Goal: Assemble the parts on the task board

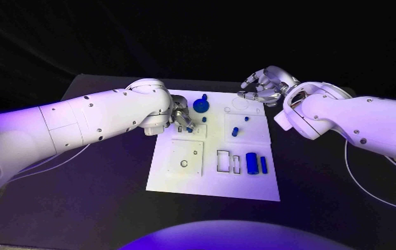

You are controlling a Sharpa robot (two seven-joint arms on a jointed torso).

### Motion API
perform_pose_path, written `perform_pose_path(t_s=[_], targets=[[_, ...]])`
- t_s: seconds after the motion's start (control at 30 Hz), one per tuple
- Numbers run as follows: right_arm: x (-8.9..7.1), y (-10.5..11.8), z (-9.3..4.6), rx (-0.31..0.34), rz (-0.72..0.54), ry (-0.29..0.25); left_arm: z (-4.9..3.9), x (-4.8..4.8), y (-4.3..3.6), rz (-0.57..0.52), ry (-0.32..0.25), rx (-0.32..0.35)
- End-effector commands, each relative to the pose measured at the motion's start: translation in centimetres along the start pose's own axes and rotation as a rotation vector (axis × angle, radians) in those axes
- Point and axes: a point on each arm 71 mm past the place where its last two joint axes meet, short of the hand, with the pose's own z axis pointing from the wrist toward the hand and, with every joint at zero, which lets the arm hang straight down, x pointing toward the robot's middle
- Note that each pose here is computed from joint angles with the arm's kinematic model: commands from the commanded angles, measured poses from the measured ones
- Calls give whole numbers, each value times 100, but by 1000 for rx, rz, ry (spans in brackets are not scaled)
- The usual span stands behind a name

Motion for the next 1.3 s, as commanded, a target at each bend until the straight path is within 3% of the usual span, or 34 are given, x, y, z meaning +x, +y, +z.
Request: perform_pose_path(t_s=[0.03, 0.67, 1.3], targets=[[14, 6, 0, -8, -12, 11, 4, 29, -17, 19, 16, 6], [9, 0, -3, -6, -12, 9, 11, 40, 9, 56, 19, -14], [8, -1, -5, -5, -12, 9, 12, 55, -41, 56, 25, 0]])
